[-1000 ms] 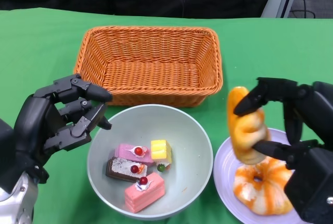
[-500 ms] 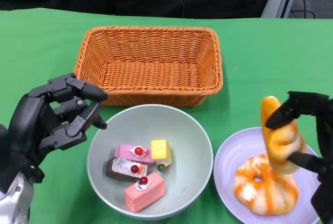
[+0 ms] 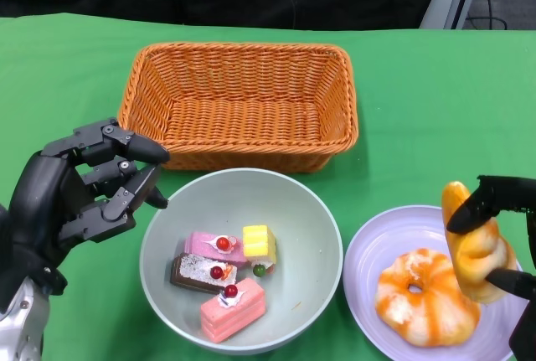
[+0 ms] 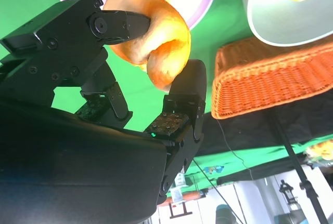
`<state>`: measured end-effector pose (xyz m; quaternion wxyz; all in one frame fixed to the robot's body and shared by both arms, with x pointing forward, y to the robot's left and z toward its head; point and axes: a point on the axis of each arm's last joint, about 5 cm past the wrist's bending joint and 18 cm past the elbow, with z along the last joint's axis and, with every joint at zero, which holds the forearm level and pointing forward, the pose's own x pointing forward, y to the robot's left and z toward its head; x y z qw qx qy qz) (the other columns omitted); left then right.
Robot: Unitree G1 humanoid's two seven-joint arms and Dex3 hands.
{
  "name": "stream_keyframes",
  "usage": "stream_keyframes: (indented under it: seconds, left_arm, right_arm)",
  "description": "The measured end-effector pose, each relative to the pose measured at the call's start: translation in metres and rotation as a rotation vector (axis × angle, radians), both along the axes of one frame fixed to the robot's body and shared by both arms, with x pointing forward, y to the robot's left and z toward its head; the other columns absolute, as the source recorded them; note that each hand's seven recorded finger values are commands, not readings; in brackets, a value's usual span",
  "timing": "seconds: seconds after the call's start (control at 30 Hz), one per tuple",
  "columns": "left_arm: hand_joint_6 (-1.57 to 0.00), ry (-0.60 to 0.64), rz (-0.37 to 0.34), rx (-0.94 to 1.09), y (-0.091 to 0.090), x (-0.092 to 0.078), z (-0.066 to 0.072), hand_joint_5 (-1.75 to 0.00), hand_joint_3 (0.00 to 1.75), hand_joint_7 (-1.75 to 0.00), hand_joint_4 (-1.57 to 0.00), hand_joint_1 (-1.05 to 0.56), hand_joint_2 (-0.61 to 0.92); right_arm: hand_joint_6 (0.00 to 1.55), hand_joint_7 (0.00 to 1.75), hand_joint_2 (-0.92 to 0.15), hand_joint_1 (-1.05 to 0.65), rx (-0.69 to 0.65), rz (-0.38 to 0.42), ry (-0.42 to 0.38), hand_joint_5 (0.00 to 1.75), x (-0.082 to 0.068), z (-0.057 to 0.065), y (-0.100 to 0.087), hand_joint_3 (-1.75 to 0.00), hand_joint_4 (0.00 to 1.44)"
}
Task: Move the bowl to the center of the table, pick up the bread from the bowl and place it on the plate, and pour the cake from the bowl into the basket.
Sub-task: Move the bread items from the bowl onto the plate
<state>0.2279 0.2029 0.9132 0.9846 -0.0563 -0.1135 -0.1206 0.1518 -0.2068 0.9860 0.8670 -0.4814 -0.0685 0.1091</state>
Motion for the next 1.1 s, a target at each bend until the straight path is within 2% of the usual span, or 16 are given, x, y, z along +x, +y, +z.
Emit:
stream_keyframes:
  seconds: [0.1,0.23,0.3,0.37,0.53,0.63,0.73,0.8,0.87,1.07,1.1]
  left_arm:
    - [-0.87,-0.001,-0.001,0.003,0.001,0.000,0.000,-1.36,0.70,-0.88,-0.80,-0.27,0.70]
    - [-0.87,0.003,-0.007,0.010,0.003,0.000,0.000,-1.36,0.70,-0.88,-0.79,-0.27,0.70]
    - [-0.88,0.007,-0.007,0.011,0.003,0.000,-0.001,-1.36,0.70,-0.87,-0.79,-0.27,0.70]
    - [-0.88,0.007,-0.007,0.010,0.003,0.000,-0.001,-1.36,0.69,-0.87,-0.79,-0.27,0.71]
    - [-0.88,0.005,-0.007,0.011,0.003,0.000,-0.001,-1.36,0.69,-0.87,-0.80,-0.28,0.70]
    - [-0.88,-0.003,-0.008,0.011,0.003,0.000,0.001,-1.36,0.68,-0.87,-0.80,-0.28,0.70]
    - [-0.88,-0.004,-0.008,0.011,0.003,0.000,0.001,-1.35,0.68,-0.86,-0.80,-0.28,0.70]
    - [-0.89,-0.004,-0.008,0.010,0.003,0.000,0.001,-1.36,0.68,-0.87,-0.81,-0.27,0.70]
    - [-0.89,-0.004,-0.008,0.010,0.003,0.000,0.001,-1.36,0.68,-0.87,-0.81,-0.28,0.70]
    - [-0.89,-0.004,-0.008,0.010,0.003,0.000,0.001,-1.36,0.68,-0.87,-0.81,-0.28,0.70]
    - [-0.89,-0.004,-0.008,0.010,0.003,0.000,0.001,-1.36,0.68,-0.87,-0.81,-0.28,0.70]
  right_arm:
    - [0.87,1.11,-0.57,-0.03,-0.009,0.005,0.008,1.66,-0.001,-0.003,-0.001,-0.82,0.85]
    - [0.87,1.10,-0.58,-0.07,-0.032,0.000,0.024,1.74,-0.003,-0.007,-0.004,-0.83,0.82]
    - [0.86,1.13,-0.59,-0.05,-0.043,-0.003,0.031,1.73,-0.003,-0.008,-0.005,-0.80,0.82]
    - [0.81,1.25,-0.60,-0.05,-0.051,0.001,0.040,1.74,-0.003,-0.010,-0.006,-0.77,0.81]
    - [0.76,1.31,-0.62,-0.05,-0.081,-0.004,0.055,1.75,-0.003,-0.018,-0.009,-0.68,0.80]
    - [0.73,1.37,-0.69,-0.07,-0.097,-0.016,0.078,1.75,-0.003,-0.023,-0.010,-0.55,0.78]
    - [0.72,1.38,-0.71,-0.07,-0.109,-0.022,0.085,1.75,-0.003,-0.025,-0.011,-0.52,0.78]
    - [0.83,1.08,-0.83,-0.08,-0.117,-0.020,0.094,1.73,-0.002,-0.027,-0.012,-0.30,0.77]
    - [0.89,0.90,-0.90,-0.09,-0.126,-0.017,0.112,1.72,-0.001,-0.032,-0.014,-0.15,0.77]
    - [0.92,0.82,-0.92,-0.09,-0.134,-0.014,0.124,1.71,0.000,-0.038,-0.017,-0.10,0.77]
    - [0.88,0.93,-0.92,-0.10,-0.134,-0.014,0.124,1.73,0.000,-0.039,-0.018,-0.11,0.76]
